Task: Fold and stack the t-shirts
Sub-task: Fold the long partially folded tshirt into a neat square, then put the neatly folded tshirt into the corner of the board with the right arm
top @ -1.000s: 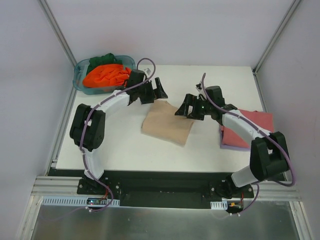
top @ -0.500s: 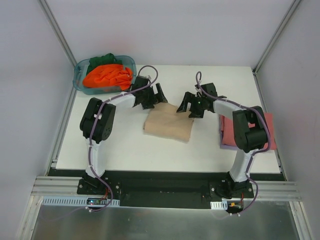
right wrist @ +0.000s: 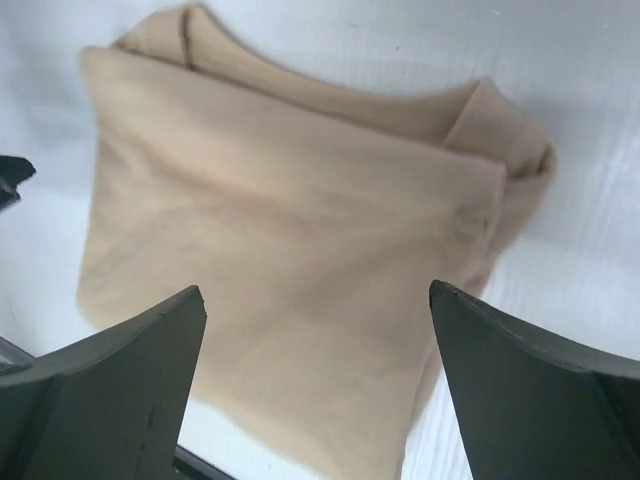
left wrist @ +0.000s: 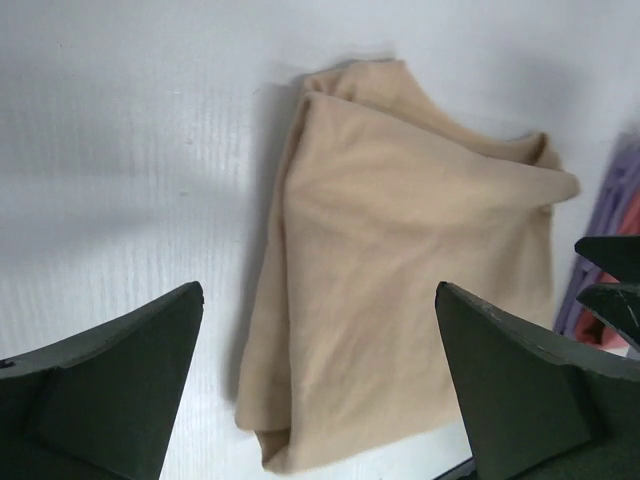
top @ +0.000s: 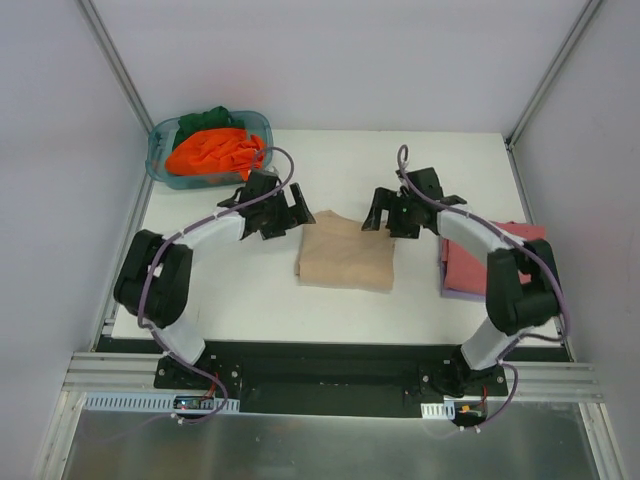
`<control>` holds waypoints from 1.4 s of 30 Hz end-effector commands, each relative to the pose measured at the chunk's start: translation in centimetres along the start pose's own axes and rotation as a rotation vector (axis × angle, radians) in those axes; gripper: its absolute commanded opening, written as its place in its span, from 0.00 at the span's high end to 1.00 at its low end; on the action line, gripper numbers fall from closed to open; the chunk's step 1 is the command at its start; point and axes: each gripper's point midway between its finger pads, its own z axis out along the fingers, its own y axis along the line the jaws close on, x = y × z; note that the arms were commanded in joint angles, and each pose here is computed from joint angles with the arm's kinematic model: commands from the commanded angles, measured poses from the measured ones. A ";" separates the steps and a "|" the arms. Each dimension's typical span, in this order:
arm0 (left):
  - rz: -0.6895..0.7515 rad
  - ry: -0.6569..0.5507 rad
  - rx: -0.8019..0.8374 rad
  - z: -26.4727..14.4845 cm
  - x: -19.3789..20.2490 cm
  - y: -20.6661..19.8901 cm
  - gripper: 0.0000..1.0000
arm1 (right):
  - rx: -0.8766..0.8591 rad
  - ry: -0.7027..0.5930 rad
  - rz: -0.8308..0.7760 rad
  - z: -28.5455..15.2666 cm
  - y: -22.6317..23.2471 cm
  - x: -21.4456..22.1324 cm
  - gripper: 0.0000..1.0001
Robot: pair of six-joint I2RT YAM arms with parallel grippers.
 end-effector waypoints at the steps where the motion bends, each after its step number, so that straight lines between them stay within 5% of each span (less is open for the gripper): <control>1: 0.107 -0.208 0.111 -7.2 -2.9 -4.3 0.01 | 0.043 -0.236 -0.082 -8.4 1.9 -2.0 0.04; 5: 0.111 -0.335 0.132 -12.9 -2.5 -3.5 0.01 | 0.026 -0.394 -0.043 -13.3 2.3 -1.6 0.04; 12: 0.061 -0.481 0.061 -17.4 0.7 2.3 0.01 | 0.039 -0.409 0.082 -13.3 0.1 1.1 0.04; 23: -0.021 -0.392 -0.001 -15.2 4.3 5.9 0.01 | 0.231 -0.265 0.209 -7.4 -3.0 3.1 0.01; 42: -0.041 -0.367 -0.070 -14.0 4.6 7.3 0.01 | 0.378 -0.068 0.188 0.8 -3.7 7.3 0.25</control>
